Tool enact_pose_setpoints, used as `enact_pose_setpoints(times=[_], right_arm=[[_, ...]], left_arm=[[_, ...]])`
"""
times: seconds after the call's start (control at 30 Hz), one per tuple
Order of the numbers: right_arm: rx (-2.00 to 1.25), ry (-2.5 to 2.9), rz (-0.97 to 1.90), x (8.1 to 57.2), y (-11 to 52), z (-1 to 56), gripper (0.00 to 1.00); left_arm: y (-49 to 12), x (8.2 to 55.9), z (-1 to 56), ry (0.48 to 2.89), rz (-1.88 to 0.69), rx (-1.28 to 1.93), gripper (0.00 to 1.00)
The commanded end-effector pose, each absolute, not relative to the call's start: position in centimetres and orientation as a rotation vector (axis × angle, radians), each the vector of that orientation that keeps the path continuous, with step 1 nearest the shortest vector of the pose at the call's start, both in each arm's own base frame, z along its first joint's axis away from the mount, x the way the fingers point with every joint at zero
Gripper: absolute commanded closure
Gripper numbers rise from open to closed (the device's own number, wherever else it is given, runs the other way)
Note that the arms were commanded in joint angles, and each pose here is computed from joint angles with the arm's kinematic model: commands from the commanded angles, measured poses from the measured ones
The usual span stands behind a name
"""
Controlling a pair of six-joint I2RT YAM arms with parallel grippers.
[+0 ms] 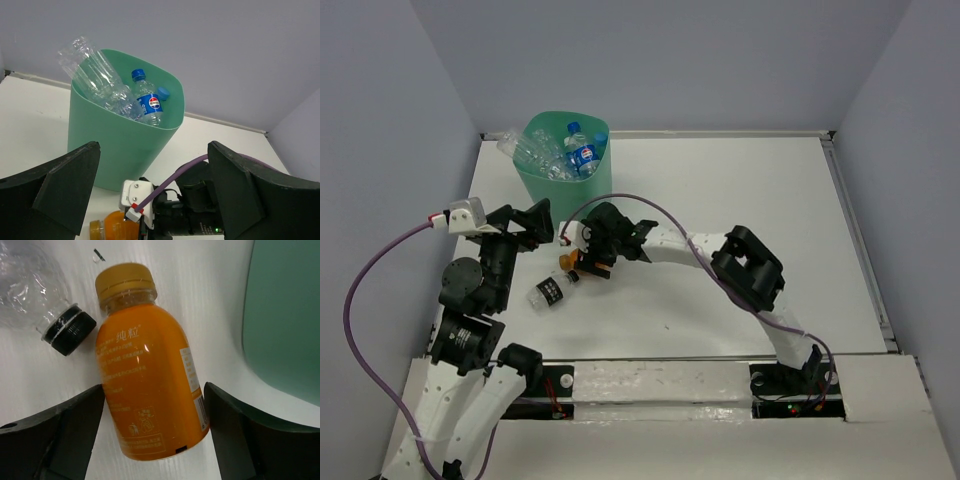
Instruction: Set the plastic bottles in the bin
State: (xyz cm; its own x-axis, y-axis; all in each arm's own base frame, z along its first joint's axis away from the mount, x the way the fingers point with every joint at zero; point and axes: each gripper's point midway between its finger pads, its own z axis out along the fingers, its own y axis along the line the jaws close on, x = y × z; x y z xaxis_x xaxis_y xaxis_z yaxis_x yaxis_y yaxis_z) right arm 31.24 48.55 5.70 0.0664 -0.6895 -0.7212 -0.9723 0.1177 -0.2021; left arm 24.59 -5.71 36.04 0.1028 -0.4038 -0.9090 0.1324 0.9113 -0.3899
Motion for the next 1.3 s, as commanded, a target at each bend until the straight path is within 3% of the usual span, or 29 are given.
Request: enact_pose_setpoints(times=[0.0,0.17,0.43,0.67,0.8,1.0,1.2,1.27], right_arm=[[-1.614,1.683,0.454,31.5,48.0,7.2,0.19],[-1.452,1.667,0.444,31.4,46.5,10.6,0.42],[-1.259,1.55,0.491,29.4,44.2,19.3,0.57],[-1.09,1.392,0.516,28.4,41.7,29.5,0.58],[-0.954,1.302,0.388,32.1,42.5,35.4,0.58],[-0.762,1.295,0.24,41.1,45.5,37.6,0.59],[-0.631,1.301,0.223,45.9,47.1,37.9,0.58],[-0.597,1.3,0.23,46.6,46.8,38.4,0.51]], left_arm=[[-5.9,24.8,36.5,1.398,-0.406,-0.216,0.02],[-5.8,24.5,36.8,1.384,-0.412,-0.219,0.02],[-5.0,23.8,37.6,1.341,-0.407,-0.248,0.02],[-5.2,23.9,37.5,1.35,-0.421,-0.253,0.02],[-4.9,23.8,37.5,1.343,-0.41,-0.264,0.02],[-4.7,23.9,37.3,1.351,-0.399,-0.268,0.02],[-4.4,23.7,37.5,1.34,-0.397,-0.283,0.02],[-4.1,23.5,37.7,1.329,-0.391,-0.294,0.02]])
